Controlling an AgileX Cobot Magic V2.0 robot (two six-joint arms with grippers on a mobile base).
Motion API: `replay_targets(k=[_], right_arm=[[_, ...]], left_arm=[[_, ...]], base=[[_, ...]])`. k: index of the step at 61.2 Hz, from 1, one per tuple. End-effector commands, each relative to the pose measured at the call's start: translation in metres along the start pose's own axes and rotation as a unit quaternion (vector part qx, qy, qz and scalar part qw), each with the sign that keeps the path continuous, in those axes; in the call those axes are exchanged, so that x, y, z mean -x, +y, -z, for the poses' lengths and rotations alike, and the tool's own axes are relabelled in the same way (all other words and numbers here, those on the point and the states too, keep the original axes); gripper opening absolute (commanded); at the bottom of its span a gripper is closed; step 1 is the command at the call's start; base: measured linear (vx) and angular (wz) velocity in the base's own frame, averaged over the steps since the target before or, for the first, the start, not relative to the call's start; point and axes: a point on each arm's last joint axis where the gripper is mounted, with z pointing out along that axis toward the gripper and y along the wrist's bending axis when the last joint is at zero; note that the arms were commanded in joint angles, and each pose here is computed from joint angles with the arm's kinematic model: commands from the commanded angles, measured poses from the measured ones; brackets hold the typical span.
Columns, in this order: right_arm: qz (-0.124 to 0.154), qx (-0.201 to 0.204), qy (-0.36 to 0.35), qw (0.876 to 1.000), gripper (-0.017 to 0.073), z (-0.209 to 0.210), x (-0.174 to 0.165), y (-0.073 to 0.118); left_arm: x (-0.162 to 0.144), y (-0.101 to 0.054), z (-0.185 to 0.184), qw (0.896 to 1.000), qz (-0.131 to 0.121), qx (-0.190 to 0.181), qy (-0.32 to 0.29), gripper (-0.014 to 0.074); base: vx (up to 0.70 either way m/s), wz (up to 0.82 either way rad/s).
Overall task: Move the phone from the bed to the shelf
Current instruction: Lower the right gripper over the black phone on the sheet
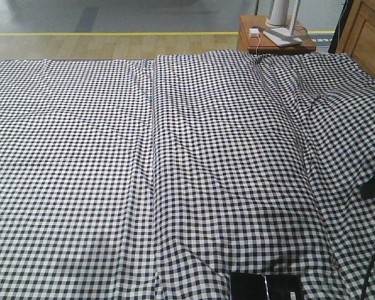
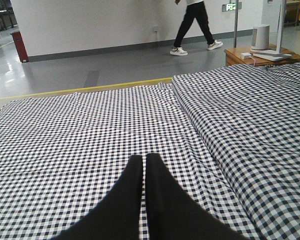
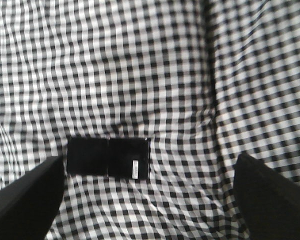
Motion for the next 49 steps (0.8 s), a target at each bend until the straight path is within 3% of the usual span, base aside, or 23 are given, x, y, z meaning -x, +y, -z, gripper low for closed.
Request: replay_targets(k=[1, 28, 39, 49], right_arm=[[0.011, 0.018, -0.012, 1.000, 0.0633, -0.011, 0.009, -0.005], [0.007, 0.126, 0.096, 0.987, 0.0617, -0.127, -0.022, -0.033], [-0.002, 0.169, 0.136, 0.976, 0.0610, -0.167, -0.043, -0.039], [-0.012, 0.234, 0.155, 0.960, 0.0601, -0.195, -0.049, -0.041]], left_arm=[[0.015, 0.001, 0.003, 0.999, 0.004, 0.002, -0.051, 0.0001], [0.015, 0.001, 0.003, 0.999, 0.004, 0.002, -0.051, 0.0001], [0.015, 0.001, 0.003, 0.999, 0.004, 0.002, -0.051, 0.0001], [0.015, 0.001, 0.003, 0.999, 0.004, 0.002, -0.051, 0.0001]], base=[[0.00, 0.00], [0.00, 0.00], [0.00, 0.00], [0.00, 0.00]])
